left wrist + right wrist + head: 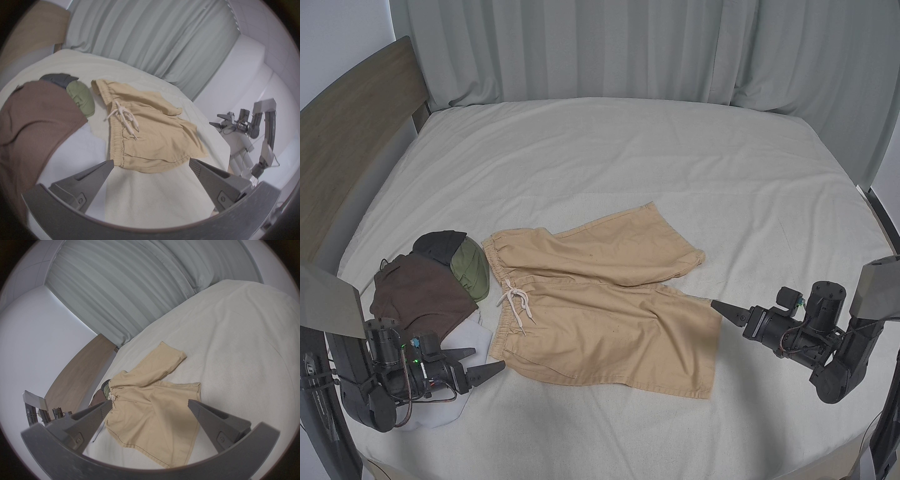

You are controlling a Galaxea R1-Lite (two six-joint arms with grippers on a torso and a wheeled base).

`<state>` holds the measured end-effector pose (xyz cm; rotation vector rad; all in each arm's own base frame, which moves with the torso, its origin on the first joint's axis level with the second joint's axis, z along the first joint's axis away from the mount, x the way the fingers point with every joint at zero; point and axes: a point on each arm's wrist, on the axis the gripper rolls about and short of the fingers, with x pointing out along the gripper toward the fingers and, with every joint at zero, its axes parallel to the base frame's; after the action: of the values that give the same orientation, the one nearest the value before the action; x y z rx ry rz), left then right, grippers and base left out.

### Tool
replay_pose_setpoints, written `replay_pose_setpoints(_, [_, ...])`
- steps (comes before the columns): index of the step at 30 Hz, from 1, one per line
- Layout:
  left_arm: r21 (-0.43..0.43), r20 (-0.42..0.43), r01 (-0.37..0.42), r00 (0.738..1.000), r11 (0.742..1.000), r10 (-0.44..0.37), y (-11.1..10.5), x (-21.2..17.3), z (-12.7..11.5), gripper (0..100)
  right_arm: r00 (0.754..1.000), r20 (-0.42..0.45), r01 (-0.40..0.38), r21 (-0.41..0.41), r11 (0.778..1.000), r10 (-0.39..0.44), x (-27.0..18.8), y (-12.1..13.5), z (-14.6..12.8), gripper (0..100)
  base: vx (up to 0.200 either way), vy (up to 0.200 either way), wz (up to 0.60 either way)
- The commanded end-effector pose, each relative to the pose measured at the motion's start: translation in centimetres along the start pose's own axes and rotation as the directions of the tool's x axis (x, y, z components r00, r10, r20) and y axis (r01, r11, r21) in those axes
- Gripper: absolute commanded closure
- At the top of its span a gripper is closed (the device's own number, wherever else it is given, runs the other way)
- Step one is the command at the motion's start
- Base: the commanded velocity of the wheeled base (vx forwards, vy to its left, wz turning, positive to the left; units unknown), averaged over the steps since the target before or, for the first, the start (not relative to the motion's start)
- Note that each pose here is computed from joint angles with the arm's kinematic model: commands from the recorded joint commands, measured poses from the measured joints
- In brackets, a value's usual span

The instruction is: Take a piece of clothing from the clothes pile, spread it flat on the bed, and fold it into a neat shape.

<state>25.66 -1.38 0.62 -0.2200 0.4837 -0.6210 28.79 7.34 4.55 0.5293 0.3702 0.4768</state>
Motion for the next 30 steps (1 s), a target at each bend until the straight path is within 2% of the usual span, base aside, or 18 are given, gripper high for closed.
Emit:
replay_pose_setpoints(1, [-0.083,-0.024,-0.018,1.000,0.996,0.016,0.8,1.2,-0.8,0,1.000,-0.002,0.001,0.001,1.000,-0.001,0.1,-0.1,-0.1,0,0.000,0.000,0.00])
replay_pose_setpoints(9, [-0.157,-0.021,-0.104,0.995,0.982,0.102,2.2,2.8,-1.3,0,1.000,-0.002,0.001,0.001,1.000,-0.001,0.1,-0.1,-0.1,0,0.000,0.000,0.00])
replay_pose_setpoints(19, [-0.271,0.000,-0.091,0.996,0.958,0.094,2.5,3.7,-0.9,0,1.000,-0.003,0.000,0.001,1.000,0.000,0.1,0.0,-0.1,0,0.000,0.000,0.00])
replay_pose_setpoints(30, [-0.294,-0.018,-0.096,0.995,0.951,0.095,3.5,5.2,-1.9,0,1.000,-0.005,-0.003,-0.002,1.000,0.003,0.1,0.1,-0.2,0,0.000,0.000,0.00])
